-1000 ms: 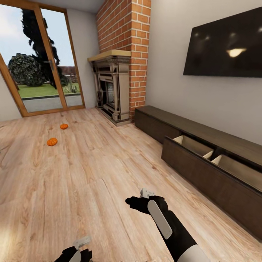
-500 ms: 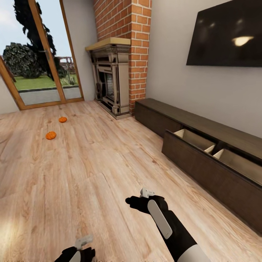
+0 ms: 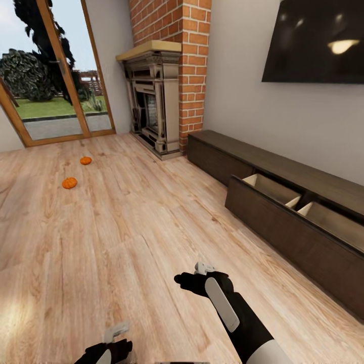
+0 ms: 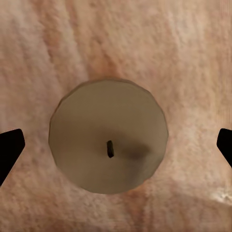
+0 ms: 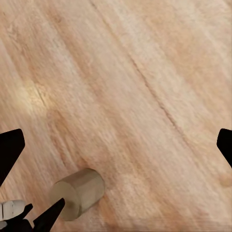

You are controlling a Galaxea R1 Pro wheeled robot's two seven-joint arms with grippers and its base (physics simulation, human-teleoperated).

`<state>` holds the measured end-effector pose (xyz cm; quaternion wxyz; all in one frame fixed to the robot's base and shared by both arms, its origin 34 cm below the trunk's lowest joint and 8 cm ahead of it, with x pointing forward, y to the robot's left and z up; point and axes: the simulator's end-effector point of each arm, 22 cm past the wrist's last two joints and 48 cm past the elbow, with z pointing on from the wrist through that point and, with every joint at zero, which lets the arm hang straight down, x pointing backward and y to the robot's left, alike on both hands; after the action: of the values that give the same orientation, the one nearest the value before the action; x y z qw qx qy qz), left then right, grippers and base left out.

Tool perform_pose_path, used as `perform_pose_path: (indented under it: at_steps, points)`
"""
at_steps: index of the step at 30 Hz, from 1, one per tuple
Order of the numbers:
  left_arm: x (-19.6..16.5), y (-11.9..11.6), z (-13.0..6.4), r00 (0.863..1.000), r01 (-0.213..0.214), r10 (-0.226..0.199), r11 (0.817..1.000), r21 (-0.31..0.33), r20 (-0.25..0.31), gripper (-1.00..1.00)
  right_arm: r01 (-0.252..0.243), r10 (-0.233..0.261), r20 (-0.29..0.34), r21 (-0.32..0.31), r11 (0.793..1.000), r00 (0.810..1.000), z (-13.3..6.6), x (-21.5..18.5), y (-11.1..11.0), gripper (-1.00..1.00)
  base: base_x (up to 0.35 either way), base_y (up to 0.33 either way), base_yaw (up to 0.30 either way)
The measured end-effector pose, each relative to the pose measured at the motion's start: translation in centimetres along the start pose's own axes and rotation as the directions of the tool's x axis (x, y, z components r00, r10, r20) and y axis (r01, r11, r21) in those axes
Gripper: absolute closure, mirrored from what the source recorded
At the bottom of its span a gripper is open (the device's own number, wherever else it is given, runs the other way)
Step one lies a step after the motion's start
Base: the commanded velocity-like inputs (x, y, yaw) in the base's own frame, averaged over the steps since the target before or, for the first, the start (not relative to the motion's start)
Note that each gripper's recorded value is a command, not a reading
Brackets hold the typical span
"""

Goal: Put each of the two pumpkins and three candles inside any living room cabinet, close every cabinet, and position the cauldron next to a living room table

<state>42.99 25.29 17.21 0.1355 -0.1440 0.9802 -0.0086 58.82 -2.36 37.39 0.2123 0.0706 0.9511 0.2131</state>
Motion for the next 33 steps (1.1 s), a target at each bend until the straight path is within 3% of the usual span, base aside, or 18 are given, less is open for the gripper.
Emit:
perform_pose_path:
  at_steps: [6, 9, 14, 19, 33]
  points:
    - [0.5, 0.4, 0.7, 1.000, 0.005, -0.005, 1.000, -0.009, -0.003, -1.00, -0.005, 0.005, -0.001, -0.009, 1.000, 1.000, 0.5, 0.0, 0.0, -1.00, 0.000, 0.000, 0.000]
    - [0.4, 0.4, 0.7, 1.000, 0.006, -0.006, 1.000, -0.008, 0.000, -1.00, 0.011, -0.007, 0.076, -0.064, 0.998, 0.997, -1.4, -3.0, 2.2, -1.00, 0.000, 0.000, 0.000]
    - [0.0, 0.3, 0.7, 1.000, 0.005, -0.005, 1.000, -0.005, 0.010, -1.00, 0.074, -0.043, 0.211, -0.138, 0.988, 0.976, -6.1, -7.8, 5.2, -1.00, 0.000, 0.000, 0.000]
    - [-0.3, 0.0, 0.6, 1.000, 0.007, -0.007, 1.000, -0.001, 0.018, -1.00, 0.091, -0.051, 0.244, -0.155, 0.984, 0.968, -7.5, -8.8, 6.0, -1.00, 0.000, 0.000, 0.000]
    - [0.6, 0.6, 2.1, 1.000, 0.013, -0.013, 1.000, -0.016, 0.013, -1.00, 0.065, -0.035, 0.198, -0.147, 0.987, 0.980, -4.9, -7.5, 4.6, -1.00, 0.000, 0.000, 0.000]
